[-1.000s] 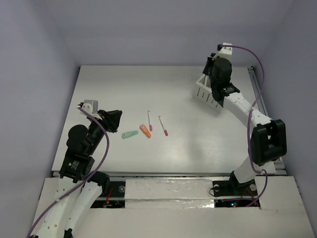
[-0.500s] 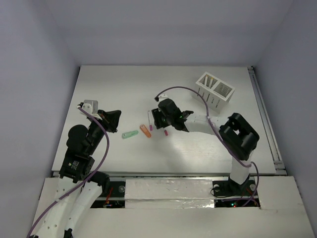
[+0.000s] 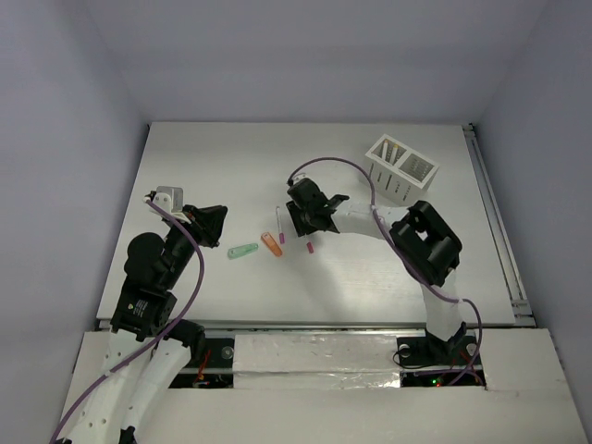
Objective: Sort the stationery into containers
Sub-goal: Pick up the pen from the center of the board, then place the pen in the storage box.
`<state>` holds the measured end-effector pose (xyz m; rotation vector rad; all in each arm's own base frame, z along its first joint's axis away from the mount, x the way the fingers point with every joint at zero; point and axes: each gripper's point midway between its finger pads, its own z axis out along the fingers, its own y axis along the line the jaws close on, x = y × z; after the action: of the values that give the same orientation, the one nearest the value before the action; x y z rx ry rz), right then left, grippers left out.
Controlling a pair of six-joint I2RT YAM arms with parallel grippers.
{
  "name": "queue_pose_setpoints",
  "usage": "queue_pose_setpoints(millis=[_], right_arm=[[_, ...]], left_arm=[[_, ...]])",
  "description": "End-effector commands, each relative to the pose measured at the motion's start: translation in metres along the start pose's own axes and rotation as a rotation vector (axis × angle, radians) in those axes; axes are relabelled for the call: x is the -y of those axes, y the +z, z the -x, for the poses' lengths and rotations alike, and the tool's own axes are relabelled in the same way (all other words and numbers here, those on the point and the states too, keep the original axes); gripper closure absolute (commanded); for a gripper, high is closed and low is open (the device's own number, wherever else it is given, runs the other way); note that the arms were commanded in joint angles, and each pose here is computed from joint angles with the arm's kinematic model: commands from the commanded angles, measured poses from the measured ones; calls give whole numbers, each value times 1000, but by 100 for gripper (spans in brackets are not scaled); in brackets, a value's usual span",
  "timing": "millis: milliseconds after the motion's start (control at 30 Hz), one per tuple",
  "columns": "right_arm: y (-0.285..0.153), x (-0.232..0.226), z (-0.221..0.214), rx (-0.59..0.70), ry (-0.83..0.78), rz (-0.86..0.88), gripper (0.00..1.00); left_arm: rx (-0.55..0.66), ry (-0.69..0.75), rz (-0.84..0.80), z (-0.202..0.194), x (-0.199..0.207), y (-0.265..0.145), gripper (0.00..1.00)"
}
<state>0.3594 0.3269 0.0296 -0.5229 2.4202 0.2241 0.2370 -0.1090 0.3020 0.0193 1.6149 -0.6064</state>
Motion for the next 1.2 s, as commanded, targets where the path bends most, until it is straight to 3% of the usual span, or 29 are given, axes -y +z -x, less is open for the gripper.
queue_pose_setpoints(millis=[0,100,200,233,300,567,700,900,1000,1167], right_arm=[[4,7,0,-38,-37,-83,53],[8,6,-7,-68,-51,-102,61],[11,14,-7,-94,-57,-159,83],[10,14,-3,-89,-53,-169,94],[7,14,4,-67,-43,-169,100],[-54,28,106,328,161,-130,100],[-105,85,175,616,297,-197,100],[-177,213,238,953,426,-398,100],[-181,261,250,1031,442,-492,100],[-175,311,257,1035,413,-647,100]], left_arm=[[75,21,-46,25,13,-3,91],[76,22,-48,25,13,-3,91],[75,19,-49,25,13,-3,90],[77,21,-48,25,13,-3,90],[77,21,-48,25,13,-3,90],[78,20,-54,26,14,-4,90],[79,20,-56,26,15,-4,89],[81,21,-60,26,16,-5,89],[78,19,-59,26,15,-5,89],[75,20,-54,25,14,-4,89]])
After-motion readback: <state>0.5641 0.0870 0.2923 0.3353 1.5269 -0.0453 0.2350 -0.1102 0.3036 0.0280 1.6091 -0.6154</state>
